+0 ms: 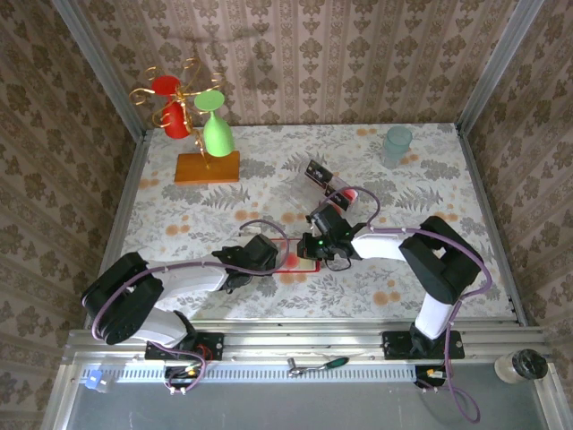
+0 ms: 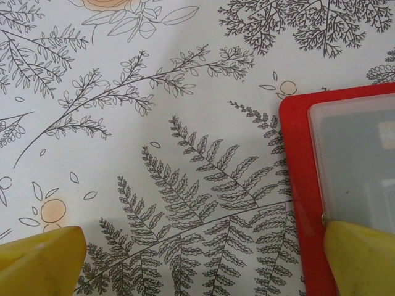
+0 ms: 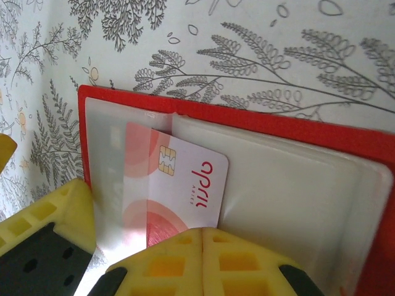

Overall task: Put the credit cards into the card holder
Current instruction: Insert the credit card into the card slot.

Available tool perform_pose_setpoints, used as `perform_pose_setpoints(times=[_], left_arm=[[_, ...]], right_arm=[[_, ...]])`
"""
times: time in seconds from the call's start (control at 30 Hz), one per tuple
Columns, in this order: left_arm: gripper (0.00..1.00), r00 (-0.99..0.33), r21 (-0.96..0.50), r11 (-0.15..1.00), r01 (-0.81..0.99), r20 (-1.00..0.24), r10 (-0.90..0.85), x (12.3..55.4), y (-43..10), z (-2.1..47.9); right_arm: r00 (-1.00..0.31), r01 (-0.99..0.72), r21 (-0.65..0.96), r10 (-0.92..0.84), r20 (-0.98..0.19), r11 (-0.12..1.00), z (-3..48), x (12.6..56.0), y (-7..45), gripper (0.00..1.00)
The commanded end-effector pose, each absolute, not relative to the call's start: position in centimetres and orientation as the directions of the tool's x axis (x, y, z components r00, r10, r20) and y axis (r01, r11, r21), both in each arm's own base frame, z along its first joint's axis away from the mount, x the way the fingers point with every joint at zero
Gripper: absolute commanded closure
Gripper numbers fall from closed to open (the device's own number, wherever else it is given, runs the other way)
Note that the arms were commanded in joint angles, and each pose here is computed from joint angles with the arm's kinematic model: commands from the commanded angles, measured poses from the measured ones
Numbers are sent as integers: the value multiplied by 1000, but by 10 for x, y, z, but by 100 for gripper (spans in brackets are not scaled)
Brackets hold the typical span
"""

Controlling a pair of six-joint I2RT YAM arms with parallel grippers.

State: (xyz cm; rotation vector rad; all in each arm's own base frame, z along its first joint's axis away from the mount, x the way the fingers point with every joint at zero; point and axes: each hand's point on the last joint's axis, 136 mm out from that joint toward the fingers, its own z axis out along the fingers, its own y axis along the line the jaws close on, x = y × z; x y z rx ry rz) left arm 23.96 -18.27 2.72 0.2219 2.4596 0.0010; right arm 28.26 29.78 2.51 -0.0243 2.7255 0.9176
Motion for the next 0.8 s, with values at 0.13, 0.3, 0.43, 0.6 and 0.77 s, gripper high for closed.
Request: perform_pose_setpoints(times=[0.13,0.3,0.43,0.6,0.77], left_arm=[[0,-777,66,985,161,-606,168,233,-178,27],[0,-761,47,987,152,-632,147,237,-178,43],[0,-757,40,990,133,-641,128,241,-171,49],[0,-769,48,992,118,-628,122,241,-162,44],[0,-784,62,991,115,-607,128,237,-157,33]], right_arm=[[-974,-118,585,20,-224,802,16,279,318,93],[-977,-122,587,6,-211,800,13,279,330,94],[-978,-121,594,6,-208,795,15,280,335,94],[-972,-136,595,9,-234,792,28,282,333,94],[-964,-156,588,7,-265,794,40,282,329,93]])
